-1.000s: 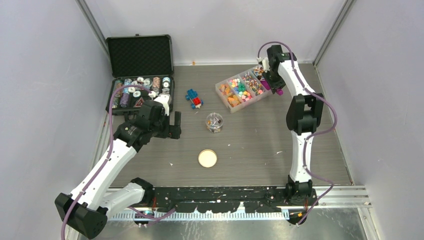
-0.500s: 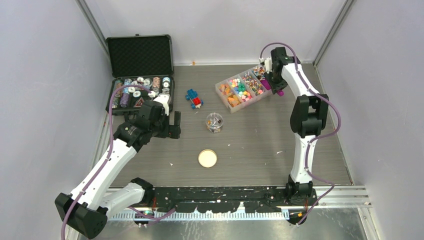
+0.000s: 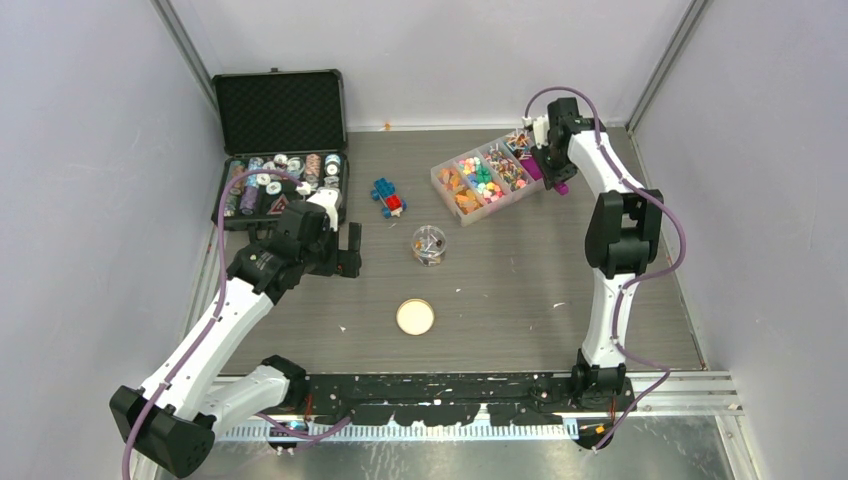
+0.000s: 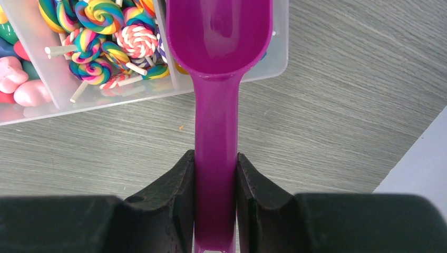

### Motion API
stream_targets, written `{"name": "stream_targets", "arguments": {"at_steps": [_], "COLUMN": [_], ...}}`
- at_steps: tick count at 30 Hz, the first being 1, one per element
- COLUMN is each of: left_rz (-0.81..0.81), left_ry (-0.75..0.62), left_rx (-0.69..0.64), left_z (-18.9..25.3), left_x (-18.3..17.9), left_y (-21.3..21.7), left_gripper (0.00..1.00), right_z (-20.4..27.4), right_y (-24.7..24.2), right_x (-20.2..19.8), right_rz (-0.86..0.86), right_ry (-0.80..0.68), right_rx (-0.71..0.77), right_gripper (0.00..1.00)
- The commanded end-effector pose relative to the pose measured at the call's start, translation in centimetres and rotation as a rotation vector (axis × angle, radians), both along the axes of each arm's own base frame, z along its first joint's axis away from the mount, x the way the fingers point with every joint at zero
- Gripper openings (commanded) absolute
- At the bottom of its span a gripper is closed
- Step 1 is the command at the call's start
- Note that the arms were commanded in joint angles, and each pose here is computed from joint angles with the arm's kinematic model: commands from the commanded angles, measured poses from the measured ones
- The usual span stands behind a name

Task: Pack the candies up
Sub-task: Scoop the fake candies from the storage box.

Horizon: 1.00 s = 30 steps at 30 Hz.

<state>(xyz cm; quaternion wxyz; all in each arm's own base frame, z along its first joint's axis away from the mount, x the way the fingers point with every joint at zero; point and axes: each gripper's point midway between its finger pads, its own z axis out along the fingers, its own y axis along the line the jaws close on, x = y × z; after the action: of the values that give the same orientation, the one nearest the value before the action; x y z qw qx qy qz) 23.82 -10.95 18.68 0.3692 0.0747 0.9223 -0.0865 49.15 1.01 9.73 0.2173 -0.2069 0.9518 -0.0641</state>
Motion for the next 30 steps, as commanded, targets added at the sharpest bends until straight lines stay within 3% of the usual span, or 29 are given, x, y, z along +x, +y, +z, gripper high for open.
{"name": "stream_targets", "arguments": {"at_steps": [1,30], "left_rz": [-0.008,-0.001], "left_ry": [-0.036,-0.039], "left_rx": [0.005,0.008], "left_z": [0.8,0.8], "left_x": [0.4,0.5], "left_y": [0.0,0.1], "left_gripper": [0.99,0.99], "right_z": [1.9,3.5], "right_y": [1.1,1.1], "right_x": [1.4,1.1], "right_rz": [0.036,0.056], "right_ry": [-0.097,-0.17], "right_rx": [0.046,0.104], "right_gripper": [0.01,0.0]}}
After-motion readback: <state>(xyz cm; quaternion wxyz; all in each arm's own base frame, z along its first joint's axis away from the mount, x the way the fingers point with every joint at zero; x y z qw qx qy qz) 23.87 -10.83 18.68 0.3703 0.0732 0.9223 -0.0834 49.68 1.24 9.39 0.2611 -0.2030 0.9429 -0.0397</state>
